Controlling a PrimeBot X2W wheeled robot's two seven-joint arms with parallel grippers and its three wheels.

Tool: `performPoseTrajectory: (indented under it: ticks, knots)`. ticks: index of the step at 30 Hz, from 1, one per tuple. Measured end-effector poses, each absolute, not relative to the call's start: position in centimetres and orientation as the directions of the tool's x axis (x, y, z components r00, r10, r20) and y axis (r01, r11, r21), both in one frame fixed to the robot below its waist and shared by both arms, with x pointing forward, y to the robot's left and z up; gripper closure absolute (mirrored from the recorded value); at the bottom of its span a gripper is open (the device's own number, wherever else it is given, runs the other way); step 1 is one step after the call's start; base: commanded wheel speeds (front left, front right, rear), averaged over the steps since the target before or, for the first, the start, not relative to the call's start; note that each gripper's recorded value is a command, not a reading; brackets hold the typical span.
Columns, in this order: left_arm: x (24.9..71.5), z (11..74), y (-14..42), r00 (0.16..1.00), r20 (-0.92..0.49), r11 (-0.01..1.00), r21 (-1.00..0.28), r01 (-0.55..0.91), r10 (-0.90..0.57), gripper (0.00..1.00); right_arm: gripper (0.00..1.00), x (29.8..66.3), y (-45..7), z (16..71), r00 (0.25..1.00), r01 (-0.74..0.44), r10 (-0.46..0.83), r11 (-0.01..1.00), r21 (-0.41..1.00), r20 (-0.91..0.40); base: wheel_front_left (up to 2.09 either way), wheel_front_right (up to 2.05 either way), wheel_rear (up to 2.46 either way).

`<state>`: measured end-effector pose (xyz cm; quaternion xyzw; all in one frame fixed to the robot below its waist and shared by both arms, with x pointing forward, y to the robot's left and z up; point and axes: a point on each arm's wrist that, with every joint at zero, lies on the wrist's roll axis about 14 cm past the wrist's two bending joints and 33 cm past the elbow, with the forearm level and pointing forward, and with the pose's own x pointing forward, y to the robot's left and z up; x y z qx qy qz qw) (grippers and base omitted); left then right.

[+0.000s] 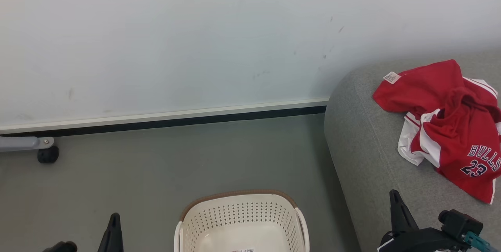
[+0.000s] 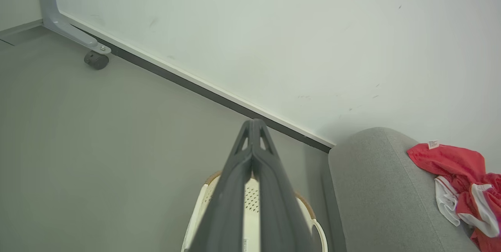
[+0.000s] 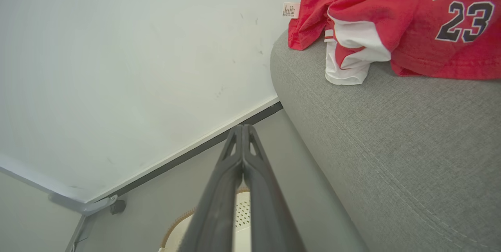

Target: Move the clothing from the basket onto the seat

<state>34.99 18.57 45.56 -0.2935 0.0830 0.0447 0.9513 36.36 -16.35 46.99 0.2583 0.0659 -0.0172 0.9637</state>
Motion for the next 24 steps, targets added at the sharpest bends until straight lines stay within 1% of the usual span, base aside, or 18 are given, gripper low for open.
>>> performPoseTrajectory:
  ticks: [13,24]
  knots:
    - [35.4,45.5,18.7,0.979,-0.203,0.725,-0.669,-0.16,0.028,1.0,1.0,36.7,-17.1,46.8,0.987,0.108,-0.006,0.768,0.631,-0.161,0.0,0.0,0.0]
    - [35.8,45.7,18.7,0.979,-0.204,0.619,-0.767,-0.169,0.015,1.0,1.0,36.9,-17.6,46.7,0.985,0.134,-0.004,0.653,0.746,-0.174,0.0,0.0,0.0]
